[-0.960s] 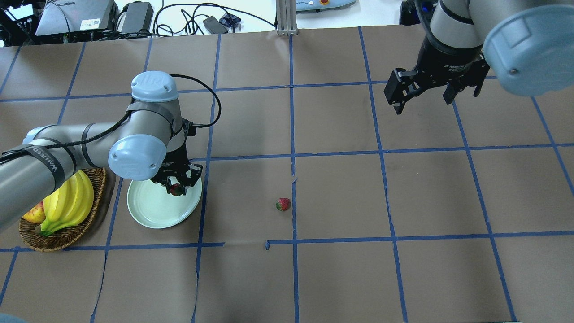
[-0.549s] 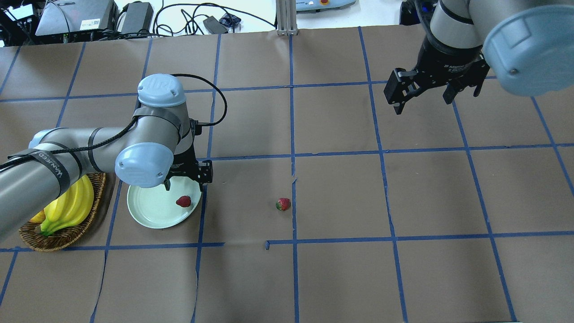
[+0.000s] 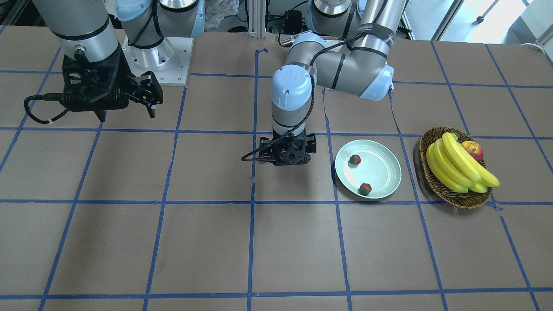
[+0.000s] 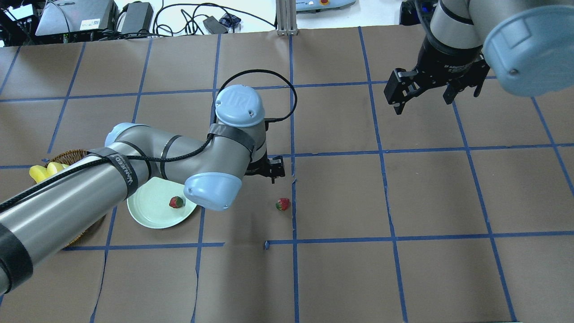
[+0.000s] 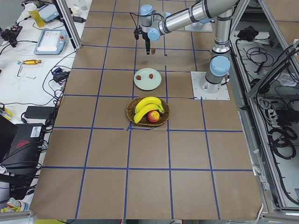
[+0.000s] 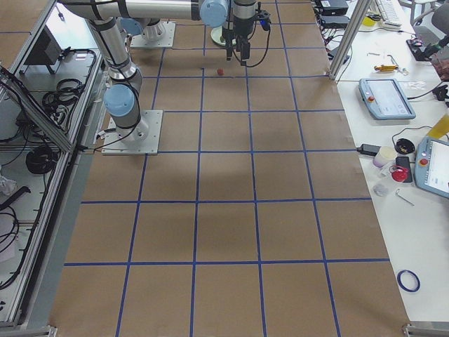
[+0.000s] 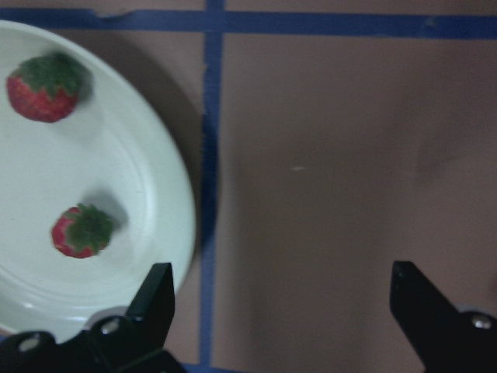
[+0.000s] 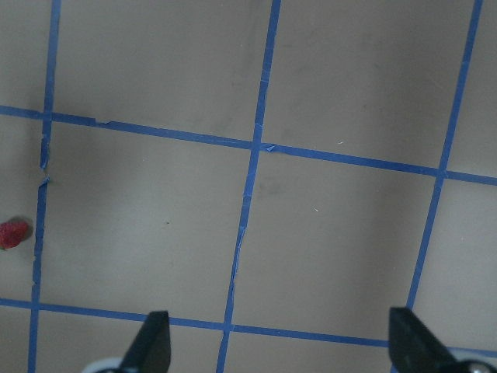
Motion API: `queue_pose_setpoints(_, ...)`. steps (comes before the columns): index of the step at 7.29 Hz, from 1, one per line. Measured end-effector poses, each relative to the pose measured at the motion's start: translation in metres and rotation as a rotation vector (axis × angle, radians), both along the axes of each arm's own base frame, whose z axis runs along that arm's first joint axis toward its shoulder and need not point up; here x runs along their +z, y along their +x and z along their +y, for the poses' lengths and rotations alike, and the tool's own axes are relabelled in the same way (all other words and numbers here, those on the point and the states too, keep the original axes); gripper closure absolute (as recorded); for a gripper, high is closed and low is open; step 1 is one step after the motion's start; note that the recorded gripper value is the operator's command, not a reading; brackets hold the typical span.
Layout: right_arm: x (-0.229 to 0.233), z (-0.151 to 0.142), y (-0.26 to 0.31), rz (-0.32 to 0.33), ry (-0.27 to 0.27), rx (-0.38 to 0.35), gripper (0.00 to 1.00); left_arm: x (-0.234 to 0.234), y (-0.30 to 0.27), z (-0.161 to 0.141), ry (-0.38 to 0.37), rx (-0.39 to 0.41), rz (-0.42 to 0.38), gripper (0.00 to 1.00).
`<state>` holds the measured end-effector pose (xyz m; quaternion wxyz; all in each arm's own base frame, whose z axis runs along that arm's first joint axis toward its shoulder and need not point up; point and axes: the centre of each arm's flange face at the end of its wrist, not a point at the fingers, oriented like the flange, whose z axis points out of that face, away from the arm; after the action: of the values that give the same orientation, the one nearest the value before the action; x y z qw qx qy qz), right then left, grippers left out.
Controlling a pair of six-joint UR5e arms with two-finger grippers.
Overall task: Collect all strawberries into plate
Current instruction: 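Reach the left gripper to the last strawberry and grasp it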
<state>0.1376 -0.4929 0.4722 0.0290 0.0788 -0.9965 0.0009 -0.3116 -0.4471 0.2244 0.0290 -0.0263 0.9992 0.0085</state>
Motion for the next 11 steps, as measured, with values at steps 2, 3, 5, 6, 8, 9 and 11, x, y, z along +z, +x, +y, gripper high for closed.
queue_pose_setpoints(2,0.000,0.000,0.001,-0.001,0.000,0.001,0.00,-0.026,-0.025,0.020,-0.010,-0.018,0.040,0.05)
queue_pose_setpoints(3,0.000,0.000,0.001,-0.001,0.000,0.001,0.00,-0.039,-0.029,0.027,-0.009,-0.026,0.048,0.34)
queue_pose_setpoints(5,0.000,0.000,0.001,0.000,0.000,0.001,0.00,-0.052,-0.031,0.033,0.000,-0.032,0.049,0.84)
queue_pose_setpoints(6,0.000,0.000,0.001,0.000,0.000,0.001,0.00,-0.056,-0.032,0.033,0.005,-0.035,0.046,0.92)
queue_pose_setpoints(8,0.000,0.000,0.001,0.000,0.000,0.001,0.00,-0.053,-0.032,0.030,-0.001,-0.045,0.043,0.97)
queue_pose_setpoints(9,0.000,0.000,0.001,0.000,0.000,0.001,0.00,-0.041,-0.027,0.021,-0.003,-0.051,0.038,0.97)
queue_pose_setpoints(11,0.000,0.000,0.000,0.000,0.000,0.000,0.00,-0.004,0.032,-0.027,0.057,-0.049,-0.016,0.97)
